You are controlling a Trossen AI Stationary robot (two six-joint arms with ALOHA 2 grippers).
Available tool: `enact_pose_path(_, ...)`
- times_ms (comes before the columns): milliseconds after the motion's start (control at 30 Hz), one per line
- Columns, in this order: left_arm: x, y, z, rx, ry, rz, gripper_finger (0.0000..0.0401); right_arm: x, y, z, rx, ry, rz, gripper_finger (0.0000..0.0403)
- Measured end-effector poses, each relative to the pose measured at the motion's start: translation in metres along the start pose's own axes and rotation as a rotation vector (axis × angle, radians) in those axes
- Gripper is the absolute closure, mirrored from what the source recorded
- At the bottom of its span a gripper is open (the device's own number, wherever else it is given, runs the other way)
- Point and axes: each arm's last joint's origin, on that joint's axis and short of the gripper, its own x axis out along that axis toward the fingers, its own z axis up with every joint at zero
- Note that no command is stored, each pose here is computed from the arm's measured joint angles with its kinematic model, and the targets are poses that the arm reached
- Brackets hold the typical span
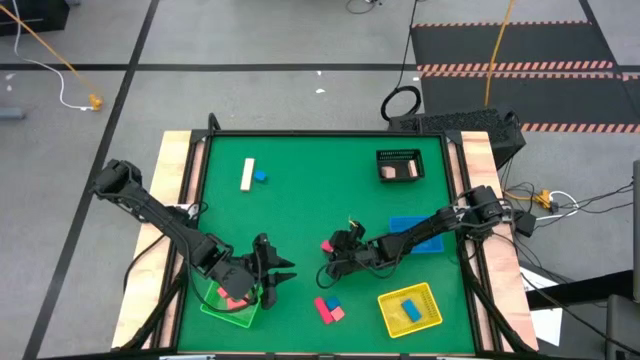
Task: Sort & place blocks by color
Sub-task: Put the red block into the blue bin
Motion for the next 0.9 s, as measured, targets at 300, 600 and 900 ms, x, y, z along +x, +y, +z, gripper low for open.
enact_pose_path(300,0.000,-0.001,0.004,0.052,-0.061,0.034,0.0277,0.000,-0.001,0.000,-0.003,0.047,0.046,0.0291)
enact_pose_path(600,0.001,0.002,0.005,0.093,-0.078,0.063,0.0277,-0.006,-0.006,0.011,-0.018,0.117,0.125,0.0291)
enact_pose_path(900,0.007,0.011,0.012,0.095,-0.089,0.101,0.0277,-0.062,-0.024,0.046,-0.055,0.080,0.061,0.0291)
